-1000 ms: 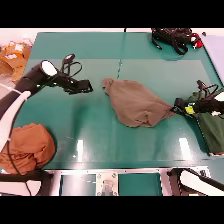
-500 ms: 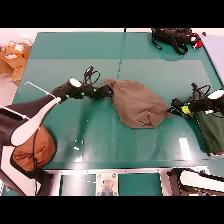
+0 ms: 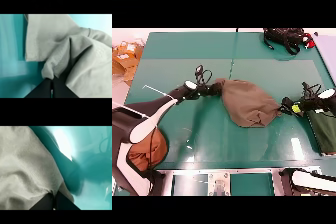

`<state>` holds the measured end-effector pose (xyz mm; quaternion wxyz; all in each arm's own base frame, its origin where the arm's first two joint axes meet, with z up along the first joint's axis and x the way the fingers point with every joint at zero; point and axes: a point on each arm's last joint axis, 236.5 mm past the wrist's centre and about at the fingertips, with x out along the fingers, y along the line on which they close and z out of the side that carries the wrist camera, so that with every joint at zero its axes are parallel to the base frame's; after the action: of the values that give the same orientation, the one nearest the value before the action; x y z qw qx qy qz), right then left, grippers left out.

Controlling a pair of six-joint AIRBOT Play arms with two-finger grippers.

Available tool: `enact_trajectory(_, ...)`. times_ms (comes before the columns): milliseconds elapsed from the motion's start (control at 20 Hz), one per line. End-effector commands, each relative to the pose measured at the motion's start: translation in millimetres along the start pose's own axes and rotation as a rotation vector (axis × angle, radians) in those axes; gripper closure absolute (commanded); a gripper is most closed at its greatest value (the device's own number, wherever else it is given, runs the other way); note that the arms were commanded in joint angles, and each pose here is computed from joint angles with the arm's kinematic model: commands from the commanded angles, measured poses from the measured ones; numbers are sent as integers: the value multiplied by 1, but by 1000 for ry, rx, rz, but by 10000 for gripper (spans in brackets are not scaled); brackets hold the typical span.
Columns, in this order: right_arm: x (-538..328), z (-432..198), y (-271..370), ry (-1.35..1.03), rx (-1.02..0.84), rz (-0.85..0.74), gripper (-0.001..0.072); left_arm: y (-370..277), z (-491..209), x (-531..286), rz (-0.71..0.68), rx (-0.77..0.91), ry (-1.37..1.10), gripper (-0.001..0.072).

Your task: Fold the shirts.

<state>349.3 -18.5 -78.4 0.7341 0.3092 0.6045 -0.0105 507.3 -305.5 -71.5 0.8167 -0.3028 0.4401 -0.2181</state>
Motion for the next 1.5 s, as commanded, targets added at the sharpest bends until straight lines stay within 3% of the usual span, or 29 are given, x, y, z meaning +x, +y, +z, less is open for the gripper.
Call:
enact_trajectory(0,-11,1,9,20,-13,20,695,-24,25,-27,-82,89,15,688)
enact_trajectory(250,-109,35,72,-120,-172,89,695,-108,92,-173,-189,341,-91,688)
enact_trajectory(400,-210,43,128,-346,-322,131,695,-173,102,-280,-223,508,-197,688)
enact_trajectory(700,-395,-24,204,-851,-533,174,695,-267,82,-472,-141,834,-474,687)
enact_trajectory(900,-459,-78,225,-1070,-609,203,694,-280,70,-540,-11,968,-554,687)
enact_trajectory(1150,-409,-71,205,-902,-569,179,694,-200,77,-511,261,902,-343,687)
enact_trajectory(1450,-182,-13,117,-478,-312,180,694,-77,23,-318,163,756,149,686)
